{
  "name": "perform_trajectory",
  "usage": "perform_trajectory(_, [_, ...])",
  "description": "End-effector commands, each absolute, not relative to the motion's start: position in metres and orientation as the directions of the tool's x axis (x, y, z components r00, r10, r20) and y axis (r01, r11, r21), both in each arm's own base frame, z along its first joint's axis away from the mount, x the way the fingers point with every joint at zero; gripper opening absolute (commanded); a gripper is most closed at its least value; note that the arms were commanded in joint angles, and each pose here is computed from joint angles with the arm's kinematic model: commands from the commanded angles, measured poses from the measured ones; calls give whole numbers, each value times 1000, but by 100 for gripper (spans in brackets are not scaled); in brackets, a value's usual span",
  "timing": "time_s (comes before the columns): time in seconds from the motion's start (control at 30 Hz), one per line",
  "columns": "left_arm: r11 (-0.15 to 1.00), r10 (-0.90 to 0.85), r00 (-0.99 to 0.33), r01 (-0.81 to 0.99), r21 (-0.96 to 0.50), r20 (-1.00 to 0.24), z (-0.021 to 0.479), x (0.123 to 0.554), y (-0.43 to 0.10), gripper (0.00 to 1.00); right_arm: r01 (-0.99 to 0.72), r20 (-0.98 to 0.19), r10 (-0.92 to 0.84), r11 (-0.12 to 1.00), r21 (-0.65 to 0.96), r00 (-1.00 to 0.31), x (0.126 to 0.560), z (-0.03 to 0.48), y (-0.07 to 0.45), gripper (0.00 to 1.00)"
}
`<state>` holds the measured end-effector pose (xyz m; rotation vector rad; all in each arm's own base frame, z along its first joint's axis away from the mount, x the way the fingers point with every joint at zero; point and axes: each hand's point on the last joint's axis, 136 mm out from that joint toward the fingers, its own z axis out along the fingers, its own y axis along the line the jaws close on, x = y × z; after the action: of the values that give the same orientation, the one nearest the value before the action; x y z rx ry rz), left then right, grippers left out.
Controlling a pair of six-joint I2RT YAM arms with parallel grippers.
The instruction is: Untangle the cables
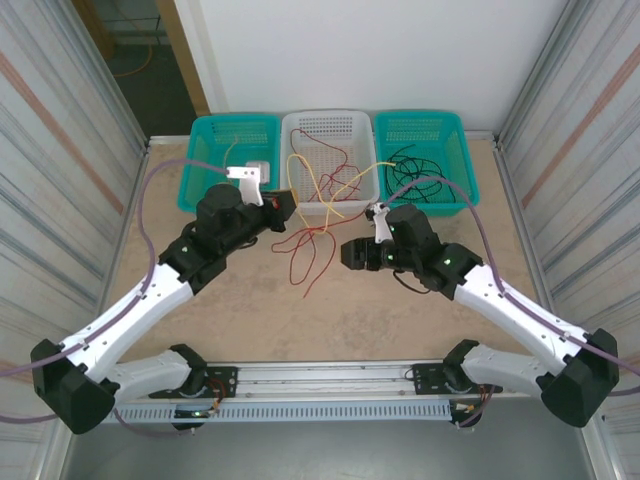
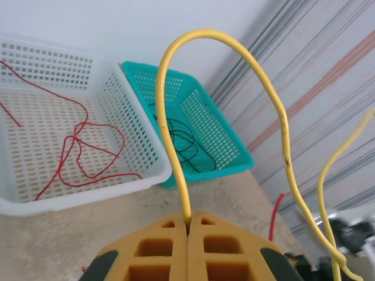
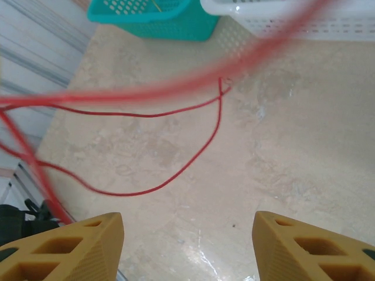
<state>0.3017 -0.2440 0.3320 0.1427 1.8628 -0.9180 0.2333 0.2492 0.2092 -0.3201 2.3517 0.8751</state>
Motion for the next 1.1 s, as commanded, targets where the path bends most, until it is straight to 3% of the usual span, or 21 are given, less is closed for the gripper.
perform_trajectory(0.0, [636, -348, -451, 530, -561, -822, 356, 295, -247, 0, -382, -598, 3, 766, 516, -801, 236, 199, 251, 54])
perform_trajectory(0.23, [669, -328, -440, 518, -534, -836, 344, 294, -239, 0, -372, -669, 49, 800, 471, -741, 238, 229, 231, 60])
perform_trajectory(0.4, [679, -300, -449, 519, -519, -841, 329, 292, -239, 0, -286, -746, 207, 832, 474, -633, 247, 272, 194, 70])
perform_trajectory(0.67, [682, -281, -453, 526, -508, -846, 321, 289, -239, 0, -198, -665, 440, 725, 660, -604, 266, 308, 180, 77])
perform_trajectory(0.97, [680, -270, -446, 540, -497, -854, 323, 287, -239, 0, -143, -553, 525, 629, 764, -647, 301, 308, 203, 82])
perform_trajectory(1.07, [679, -275, -440, 540, -497, -855, 326, 287, -238, 0, -156, -547, 527, 612, 776, -650, 310, 314, 211, 74])
